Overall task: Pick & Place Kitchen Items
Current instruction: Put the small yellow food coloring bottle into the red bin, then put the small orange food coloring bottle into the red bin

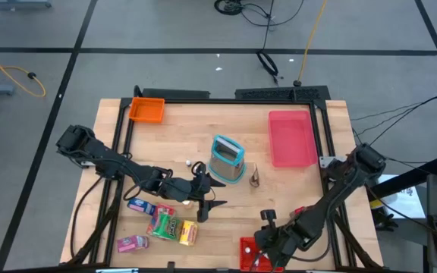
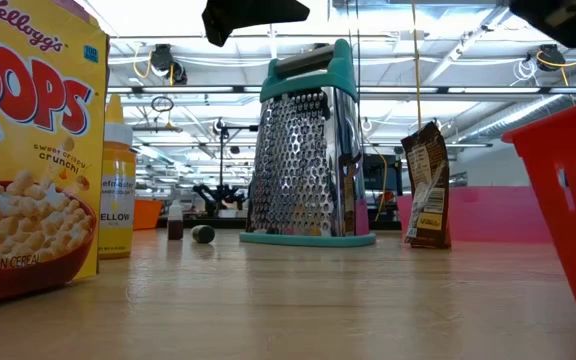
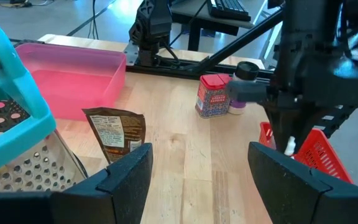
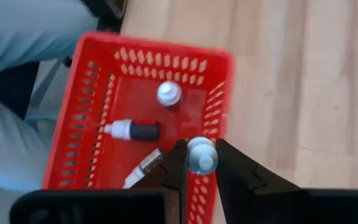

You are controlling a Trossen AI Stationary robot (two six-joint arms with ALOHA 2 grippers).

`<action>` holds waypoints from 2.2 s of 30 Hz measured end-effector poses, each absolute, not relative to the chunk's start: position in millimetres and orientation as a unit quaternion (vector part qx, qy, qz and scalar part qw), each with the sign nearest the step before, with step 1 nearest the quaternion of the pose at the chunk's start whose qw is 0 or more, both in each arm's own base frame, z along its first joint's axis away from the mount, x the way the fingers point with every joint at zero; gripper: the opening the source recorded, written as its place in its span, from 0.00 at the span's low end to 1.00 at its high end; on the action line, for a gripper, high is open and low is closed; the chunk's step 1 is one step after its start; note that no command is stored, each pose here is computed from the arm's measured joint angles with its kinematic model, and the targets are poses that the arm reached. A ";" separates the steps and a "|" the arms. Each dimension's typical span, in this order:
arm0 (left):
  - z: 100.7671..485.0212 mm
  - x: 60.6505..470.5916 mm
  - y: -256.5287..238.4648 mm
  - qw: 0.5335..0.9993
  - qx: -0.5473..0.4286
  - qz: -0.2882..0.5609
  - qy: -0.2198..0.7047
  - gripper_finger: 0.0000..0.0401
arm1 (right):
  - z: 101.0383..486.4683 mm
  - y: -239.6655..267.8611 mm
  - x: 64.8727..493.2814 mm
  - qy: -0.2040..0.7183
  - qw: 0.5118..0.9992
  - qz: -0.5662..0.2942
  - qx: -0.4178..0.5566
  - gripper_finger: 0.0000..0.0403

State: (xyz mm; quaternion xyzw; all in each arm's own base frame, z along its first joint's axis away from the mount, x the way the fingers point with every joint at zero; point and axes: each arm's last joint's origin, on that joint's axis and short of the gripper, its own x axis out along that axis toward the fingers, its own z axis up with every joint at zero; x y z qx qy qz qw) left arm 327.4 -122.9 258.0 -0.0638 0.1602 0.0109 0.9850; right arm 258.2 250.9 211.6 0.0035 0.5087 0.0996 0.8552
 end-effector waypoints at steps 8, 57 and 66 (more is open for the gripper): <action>258.0 327.4 -122.9 0.985 -0.064 0.011 0.160 0.66 | 210.3 254.4 261.7 0.495 0.862 0.111 0.005 0.11; 230.9 316.4 -87.6 0.929 -0.109 0.264 0.238 0.66 | 239.6 245.2 259.7 0.435 0.891 0.130 -0.026 0.27; 210.7 309.3 -51.4 0.860 -0.180 0.391 0.274 0.66 | 256.2 237.5 252.8 0.416 0.902 0.113 -0.026 0.26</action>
